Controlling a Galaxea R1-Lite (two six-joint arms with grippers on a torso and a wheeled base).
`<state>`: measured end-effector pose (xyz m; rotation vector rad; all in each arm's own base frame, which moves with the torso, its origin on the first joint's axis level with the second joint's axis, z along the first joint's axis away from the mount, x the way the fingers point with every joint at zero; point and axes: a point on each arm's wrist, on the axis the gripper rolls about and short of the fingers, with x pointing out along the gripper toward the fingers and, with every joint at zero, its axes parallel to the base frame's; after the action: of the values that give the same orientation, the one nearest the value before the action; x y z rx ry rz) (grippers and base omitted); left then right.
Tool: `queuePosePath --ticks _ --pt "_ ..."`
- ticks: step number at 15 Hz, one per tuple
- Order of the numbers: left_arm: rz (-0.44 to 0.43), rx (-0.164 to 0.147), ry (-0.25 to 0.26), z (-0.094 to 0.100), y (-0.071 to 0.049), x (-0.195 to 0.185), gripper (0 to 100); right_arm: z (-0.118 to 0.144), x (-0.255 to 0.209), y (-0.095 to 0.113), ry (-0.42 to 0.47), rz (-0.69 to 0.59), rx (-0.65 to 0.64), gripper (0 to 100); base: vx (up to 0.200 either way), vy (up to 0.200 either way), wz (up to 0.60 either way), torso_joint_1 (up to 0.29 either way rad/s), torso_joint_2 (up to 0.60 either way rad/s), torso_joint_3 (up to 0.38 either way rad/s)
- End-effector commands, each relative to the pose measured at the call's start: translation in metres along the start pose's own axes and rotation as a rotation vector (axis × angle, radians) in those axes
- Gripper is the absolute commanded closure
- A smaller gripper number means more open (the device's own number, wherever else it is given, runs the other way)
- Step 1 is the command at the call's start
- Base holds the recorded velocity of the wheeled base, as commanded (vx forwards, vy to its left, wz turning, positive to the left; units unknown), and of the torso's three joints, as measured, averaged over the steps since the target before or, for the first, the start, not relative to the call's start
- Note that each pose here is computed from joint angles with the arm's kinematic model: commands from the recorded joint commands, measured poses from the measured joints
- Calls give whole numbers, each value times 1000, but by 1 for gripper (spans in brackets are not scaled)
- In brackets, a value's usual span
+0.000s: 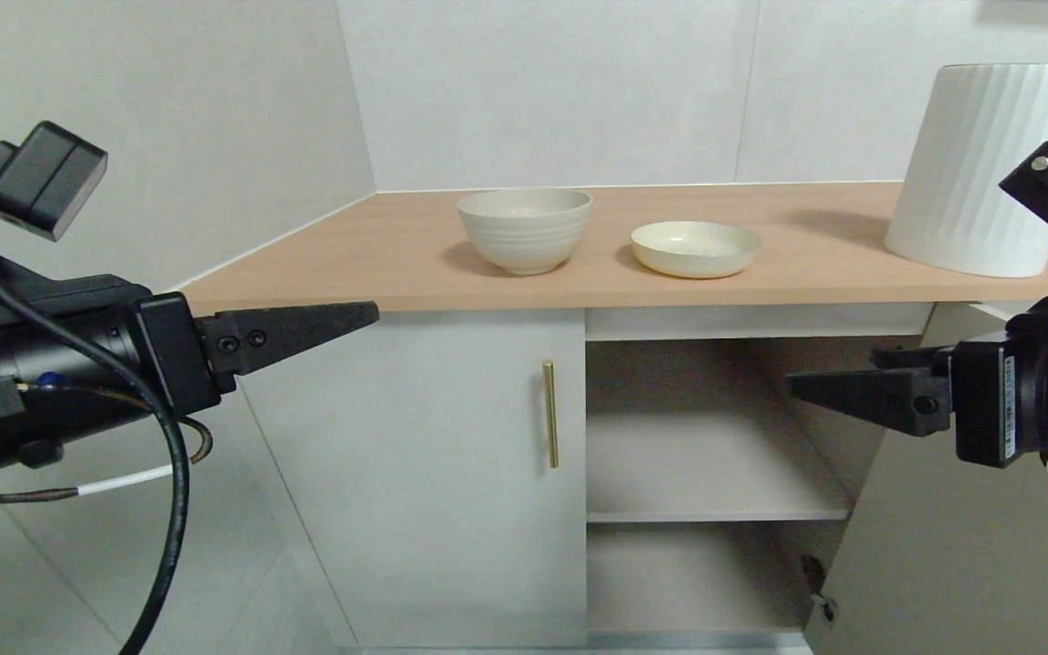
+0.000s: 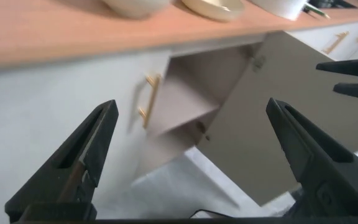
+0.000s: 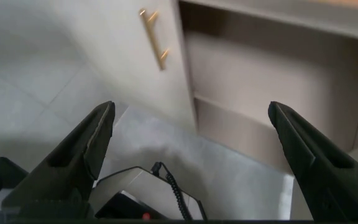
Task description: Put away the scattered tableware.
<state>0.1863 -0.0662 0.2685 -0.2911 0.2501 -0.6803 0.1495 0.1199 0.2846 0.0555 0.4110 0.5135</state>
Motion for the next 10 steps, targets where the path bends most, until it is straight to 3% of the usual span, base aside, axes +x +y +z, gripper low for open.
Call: queuePosePath --ticks 1,2,5,10 --pt "2 -2 4 -1 1 1 0 -1 3 0 11 0 -2 0 200 0 0 7 7 -2" --pt "2 -1 1 0 0 0 0 -2 3 0 12 -1 -2 0 200 0 0 7 2 -2" --pt "-53 27 -37 3 -16 -15 0 -3 2 0 13 1 -3 0 0 0 0 0 0 0" --pt "-53 23 -30 2 -15 -12 0 -3 4 0 19 1 -5 0 0 0 0 0 0 0"
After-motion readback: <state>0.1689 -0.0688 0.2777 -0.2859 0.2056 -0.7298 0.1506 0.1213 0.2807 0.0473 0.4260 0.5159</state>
